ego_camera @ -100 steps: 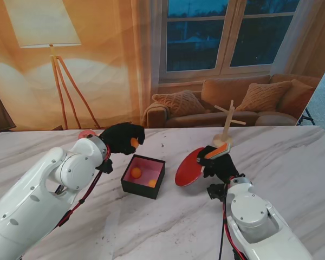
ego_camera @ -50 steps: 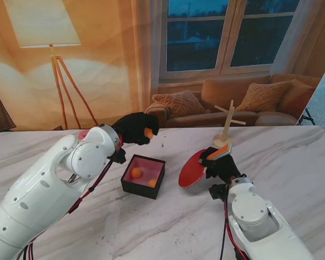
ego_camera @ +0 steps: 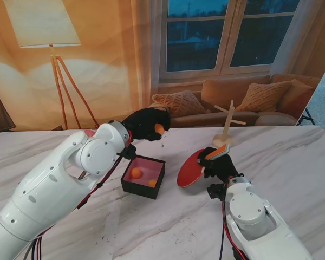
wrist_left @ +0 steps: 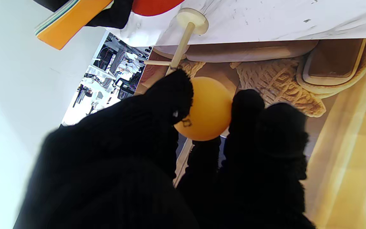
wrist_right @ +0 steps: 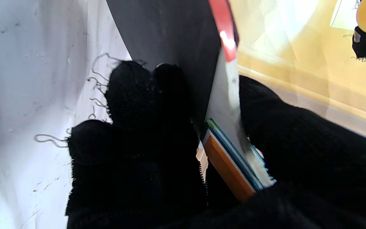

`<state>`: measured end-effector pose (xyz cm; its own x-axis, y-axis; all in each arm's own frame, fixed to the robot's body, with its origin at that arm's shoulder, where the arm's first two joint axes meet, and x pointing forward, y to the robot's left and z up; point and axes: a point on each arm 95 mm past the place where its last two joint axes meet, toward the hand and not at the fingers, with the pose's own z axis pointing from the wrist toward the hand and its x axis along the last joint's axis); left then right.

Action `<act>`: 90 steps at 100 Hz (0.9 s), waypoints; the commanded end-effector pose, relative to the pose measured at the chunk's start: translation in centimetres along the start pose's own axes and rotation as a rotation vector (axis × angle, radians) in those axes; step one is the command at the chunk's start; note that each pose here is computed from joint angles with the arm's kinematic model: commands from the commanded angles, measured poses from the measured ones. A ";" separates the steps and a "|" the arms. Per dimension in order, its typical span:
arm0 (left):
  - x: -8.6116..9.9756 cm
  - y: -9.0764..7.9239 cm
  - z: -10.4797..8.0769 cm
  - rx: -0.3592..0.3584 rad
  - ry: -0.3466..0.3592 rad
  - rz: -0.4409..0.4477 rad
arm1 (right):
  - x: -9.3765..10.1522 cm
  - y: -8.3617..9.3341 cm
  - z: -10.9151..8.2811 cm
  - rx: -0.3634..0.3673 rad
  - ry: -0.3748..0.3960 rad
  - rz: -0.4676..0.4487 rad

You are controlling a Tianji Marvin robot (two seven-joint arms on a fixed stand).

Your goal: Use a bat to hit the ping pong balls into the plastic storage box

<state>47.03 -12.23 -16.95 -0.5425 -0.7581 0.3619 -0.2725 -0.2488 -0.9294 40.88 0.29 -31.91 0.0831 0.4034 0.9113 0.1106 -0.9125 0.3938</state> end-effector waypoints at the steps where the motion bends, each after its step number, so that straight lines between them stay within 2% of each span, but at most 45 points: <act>1: 0.5 0.0 0.3 -0.005 0.011 -0.010 | 0.3 -0.4 0.0 0.016 0.006 0.012; 20: 1.2 0.3 0.7 -0.010 0.033 -0.031 | 1.2 -0.4 0.0 0.012 0.041 0.031; 60: 2.2 1.7 1.2 -0.094 0.105 -0.069 | 3.8 -0.4 -0.6 0.009 0.153 0.095; 90: 1.8 1.9 0.8 -0.114 0.100 -0.081 | 3.9 -0.7 -0.6 0.030 0.165 0.108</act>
<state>46.23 -14.67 -17.96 -0.5993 -0.6712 0.4362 -0.3866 -0.2344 -0.8920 40.52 2.11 -28.44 -0.0700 0.2879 0.9551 0.1222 -0.9478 0.2947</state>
